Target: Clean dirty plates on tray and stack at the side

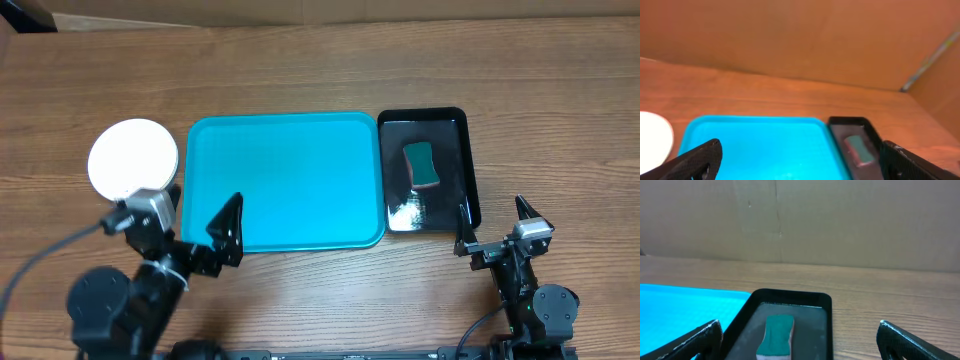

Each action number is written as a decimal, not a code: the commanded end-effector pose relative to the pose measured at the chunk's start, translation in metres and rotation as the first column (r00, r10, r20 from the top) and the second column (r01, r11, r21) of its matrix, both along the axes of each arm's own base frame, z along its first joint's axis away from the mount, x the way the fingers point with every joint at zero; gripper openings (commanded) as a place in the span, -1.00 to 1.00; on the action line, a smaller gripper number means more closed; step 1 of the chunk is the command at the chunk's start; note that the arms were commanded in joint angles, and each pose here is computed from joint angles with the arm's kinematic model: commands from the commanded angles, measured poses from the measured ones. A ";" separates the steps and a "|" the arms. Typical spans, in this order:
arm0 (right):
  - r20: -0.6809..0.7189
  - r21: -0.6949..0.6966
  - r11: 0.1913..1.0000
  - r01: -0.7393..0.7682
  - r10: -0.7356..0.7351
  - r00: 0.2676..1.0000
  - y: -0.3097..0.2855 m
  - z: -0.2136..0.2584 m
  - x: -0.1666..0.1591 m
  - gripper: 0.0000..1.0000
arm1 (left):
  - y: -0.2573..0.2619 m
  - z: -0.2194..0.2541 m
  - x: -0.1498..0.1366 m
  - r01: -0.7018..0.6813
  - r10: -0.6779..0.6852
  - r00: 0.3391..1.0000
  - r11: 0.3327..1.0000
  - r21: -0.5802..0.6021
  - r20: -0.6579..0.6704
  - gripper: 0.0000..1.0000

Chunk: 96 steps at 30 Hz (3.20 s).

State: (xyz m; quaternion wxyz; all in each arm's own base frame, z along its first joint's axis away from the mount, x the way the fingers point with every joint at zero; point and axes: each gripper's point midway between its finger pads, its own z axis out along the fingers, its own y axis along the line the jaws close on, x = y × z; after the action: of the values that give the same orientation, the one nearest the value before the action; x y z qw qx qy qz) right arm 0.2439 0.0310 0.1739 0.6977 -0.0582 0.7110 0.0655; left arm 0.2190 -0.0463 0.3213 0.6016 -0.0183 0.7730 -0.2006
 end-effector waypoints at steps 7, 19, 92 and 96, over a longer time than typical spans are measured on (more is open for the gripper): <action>0.007 -0.007 1.000 0.011 -0.011 1.000 -0.002 -0.001 0.000 1.00 | 0.022 0.022 -0.023 -0.138 0.121 0.890 0.990 0.007 0.440 1.00; 0.007 -0.007 1.000 0.011 -0.011 1.000 -0.002 -0.001 0.000 1.00 | 0.024 0.006 -0.016 -0.149 0.123 0.744 0.989 -0.017 0.657 0.99; 0.007 -0.007 1.000 0.011 -0.011 1.000 -0.002 -0.001 0.000 1.00 | 0.048 -0.166 0.027 -0.274 0.242 0.954 0.943 0.189 0.177 1.00; 0.007 -0.007 1.000 0.011 -0.011 1.000 -0.002 -0.001 0.000 1.00 | 0.048 -0.166 0.027 -0.274 0.242 0.954 0.943 0.189 0.177 1.00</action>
State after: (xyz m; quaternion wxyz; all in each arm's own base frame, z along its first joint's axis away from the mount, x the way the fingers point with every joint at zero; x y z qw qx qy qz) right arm 0.2439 0.0309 0.1740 0.6980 -0.0591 0.7108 0.0643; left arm 0.2464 0.0013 0.1556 0.6760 -0.0463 0.7341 -0.0448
